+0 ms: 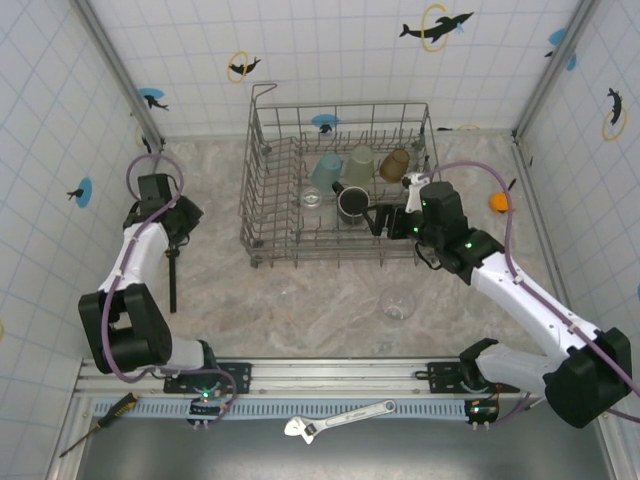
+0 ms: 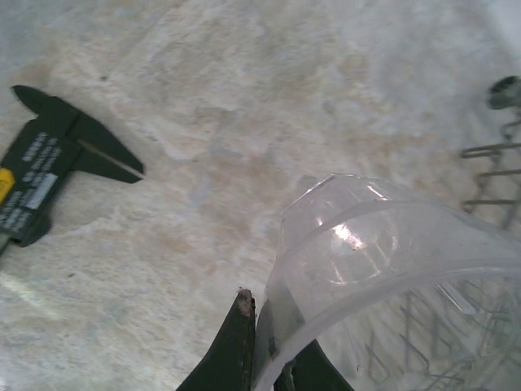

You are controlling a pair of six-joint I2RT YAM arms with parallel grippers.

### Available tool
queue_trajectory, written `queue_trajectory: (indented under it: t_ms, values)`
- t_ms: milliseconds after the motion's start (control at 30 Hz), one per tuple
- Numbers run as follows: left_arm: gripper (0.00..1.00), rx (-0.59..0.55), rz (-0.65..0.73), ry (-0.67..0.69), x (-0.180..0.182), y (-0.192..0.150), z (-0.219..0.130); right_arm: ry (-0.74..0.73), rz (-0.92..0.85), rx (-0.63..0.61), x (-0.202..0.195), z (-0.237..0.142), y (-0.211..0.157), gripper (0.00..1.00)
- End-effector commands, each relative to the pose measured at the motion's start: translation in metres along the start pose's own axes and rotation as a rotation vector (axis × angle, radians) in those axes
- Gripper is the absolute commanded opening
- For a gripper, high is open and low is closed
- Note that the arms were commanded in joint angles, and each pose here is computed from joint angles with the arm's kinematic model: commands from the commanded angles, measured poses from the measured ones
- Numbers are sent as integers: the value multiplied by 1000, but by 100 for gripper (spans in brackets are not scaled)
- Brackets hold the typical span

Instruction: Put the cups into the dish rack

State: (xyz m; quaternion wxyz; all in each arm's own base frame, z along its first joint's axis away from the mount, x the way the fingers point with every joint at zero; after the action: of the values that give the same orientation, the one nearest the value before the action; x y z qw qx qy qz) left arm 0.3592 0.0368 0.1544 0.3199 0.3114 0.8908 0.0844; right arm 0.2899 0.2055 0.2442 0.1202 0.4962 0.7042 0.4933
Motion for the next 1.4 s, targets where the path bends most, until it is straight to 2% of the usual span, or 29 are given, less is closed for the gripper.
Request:
queue_trajectory:
  t_ms: [0, 267, 500, 767, 900, 1133, 1367]
  values:
    - [0, 14, 8, -162, -32, 5, -18, 29, -2, -45, 11, -3, 22, 100]
    - [0, -15, 48, -343, -70, 13, -52, 83, 2, -64, 22, 4, 37, 100]
    - [0, -24, 127, -585, -106, 10, -86, 133, 29, -75, 29, 14, 45, 100]
    - [0, -73, 203, -748, -128, 9, -120, 204, 73, -81, 39, 24, 52, 100]
    - [0, -35, 214, -861, -140, 2, -131, 255, 104, -93, 46, 29, 59, 100]
    - [0, 10, 199, -946, -154, -5, -137, 365, 169, -147, 61, 37, 79, 100]
    - [0, 47, 225, -993, -173, -27, -140, 526, 240, -190, 82, 43, 94, 100]
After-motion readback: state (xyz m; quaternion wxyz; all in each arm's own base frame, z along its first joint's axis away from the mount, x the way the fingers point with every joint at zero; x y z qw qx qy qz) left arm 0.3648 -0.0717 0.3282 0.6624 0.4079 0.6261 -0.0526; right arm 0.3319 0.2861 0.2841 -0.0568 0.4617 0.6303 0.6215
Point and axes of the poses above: each hand's point on the last joint's axis, 136 mm out from that joint toward the fingers, its own z axis out along the fingers, its own x axis along the line the jaws close on, y = z × x, the point moved 2 cm from there along -z, back along the fingers, and after that the axes turned 10 degrees about -z, right-handed, at the moved point
